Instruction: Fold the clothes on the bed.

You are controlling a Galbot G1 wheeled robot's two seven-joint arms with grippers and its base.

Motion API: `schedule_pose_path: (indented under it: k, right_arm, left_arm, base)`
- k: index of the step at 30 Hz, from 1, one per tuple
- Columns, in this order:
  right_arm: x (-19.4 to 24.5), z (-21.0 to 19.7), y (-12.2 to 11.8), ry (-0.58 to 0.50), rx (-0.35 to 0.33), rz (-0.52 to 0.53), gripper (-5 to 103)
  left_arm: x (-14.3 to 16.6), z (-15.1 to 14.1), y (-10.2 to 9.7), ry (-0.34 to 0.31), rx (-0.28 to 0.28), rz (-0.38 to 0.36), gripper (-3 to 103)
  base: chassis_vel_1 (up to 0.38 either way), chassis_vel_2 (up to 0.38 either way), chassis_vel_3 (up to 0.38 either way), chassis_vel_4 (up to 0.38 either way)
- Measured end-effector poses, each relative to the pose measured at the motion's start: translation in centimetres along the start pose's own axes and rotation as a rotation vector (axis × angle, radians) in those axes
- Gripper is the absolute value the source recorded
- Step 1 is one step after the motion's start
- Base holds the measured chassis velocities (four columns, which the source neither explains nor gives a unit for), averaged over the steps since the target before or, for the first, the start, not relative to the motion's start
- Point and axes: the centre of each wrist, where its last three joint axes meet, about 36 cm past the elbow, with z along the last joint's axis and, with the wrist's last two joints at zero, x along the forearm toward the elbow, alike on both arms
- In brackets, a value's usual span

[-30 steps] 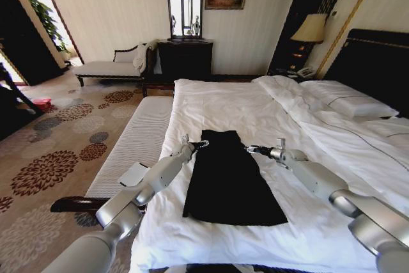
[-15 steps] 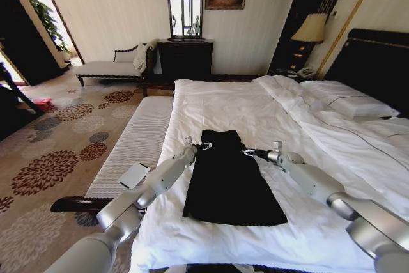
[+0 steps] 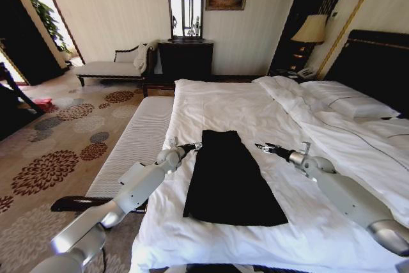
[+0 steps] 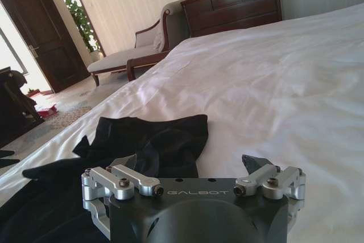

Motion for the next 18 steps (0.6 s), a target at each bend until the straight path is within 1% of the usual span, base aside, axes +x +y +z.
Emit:
schedule_pose_path:
  k: [2, 3, 4, 6, 7, 8, 9, 11, 12, 14, 16, 17, 18]
  right_arm:
    - [0.8, 1.2, 1.2, 0.022, 0.002, -0.032, 100]
    - [0.8, 1.2, 1.2, 0.022, 0.002, -0.032, 100]
    - [0.7, 1.6, 2.0, 0.028, 0.001, -0.053, 100]
    - [1.0, 2.9, 3.2, 0.045, -0.005, -0.08, 100]
    - [1.2, 3.4, 3.5, 0.052, -0.006, -0.086, 100]
    - [1.6, 4.1, 3.8, 0.065, -0.007, -0.095, 100]
    - [1.6, 4.1, 3.8, 0.065, -0.007, -0.095, 100]
    - [2.1, 5.1, 4.2, 0.089, -0.011, -0.102, 100]
    - [2.1, 5.1, 4.2, 0.089, -0.011, -0.102, 100]
    - [2.5, 5.7, 4.7, 0.109, -0.006, -0.109, 100]
    - [3.4, 5.9, 5.0, 0.115, -0.003, -0.109, 100]
    - [3.4, 5.9, 5.0, 0.115, -0.003, -0.109, 100]
    - [4.4, 6.1, 5.1, 0.114, -0.005, -0.103, 100]
  left_arm:
    - [3.1, 0.9, 0.6, 0.006, 0.008, -0.006, 100]
    - [3.1, 0.9, 0.6, 0.006, 0.008, -0.006, 100]
    - [5.1, 1.5, 1.5, 0.008, 0.007, -0.024, 100]
    - [7.8, 2.2, 2.8, 0.018, 0.003, -0.056, 100]
    - [8.7, 2.4, 3.2, 0.02, 0.008, -0.064, 100]
    - [10.3, 2.7, 3.6, 0.026, 0.021, -0.078, 100]
    - [10.3, 2.7, 3.6, 0.026, 0.021, -0.078, 100]
    - [12.1, 3.1, 3.7, 0.034, 0.039, -0.084, 100]
    - [12.1, 3.1, 3.7, 0.034, 0.039, -0.084, 100]
    - [13.9, 4.0, 3.7, 0.045, 0.058, -0.086, 100]
    - [15.2, 4.7, 3.3, 0.058, 0.061, -0.08, 100]
    - [15.2, 4.7, 3.3, 0.058, 0.061, -0.08, 100]
    - [15.8, 5.1, 3.1, 0.069, 0.061, -0.073, 100]
  base:
    - [0.0, 0.0, 0.0, 0.0]
    - [0.0, 0.0, 0.0, 0.0]
    - [0.0, 0.0, 0.0, 0.0]
    - [0.0, 0.0, 0.0, 0.0]
    - [0.0, 0.0, 0.0, 0.0]
    - [0.0, 0.0, 0.0, 0.0]
    - [0.0, 0.0, 0.0, 0.0]
    - [0.0, 0.0, 0.0, 0.0]
    - [0.0, 0.0, 0.0, 0.0]
    - [0.0, 0.0, 0.0, 0.0]
    - [0.0, 0.0, 0.0, 0.0]
    - [0.0, 0.0, 0.0, 0.0]
    - [0.0, 0.0, 0.0, 0.0]
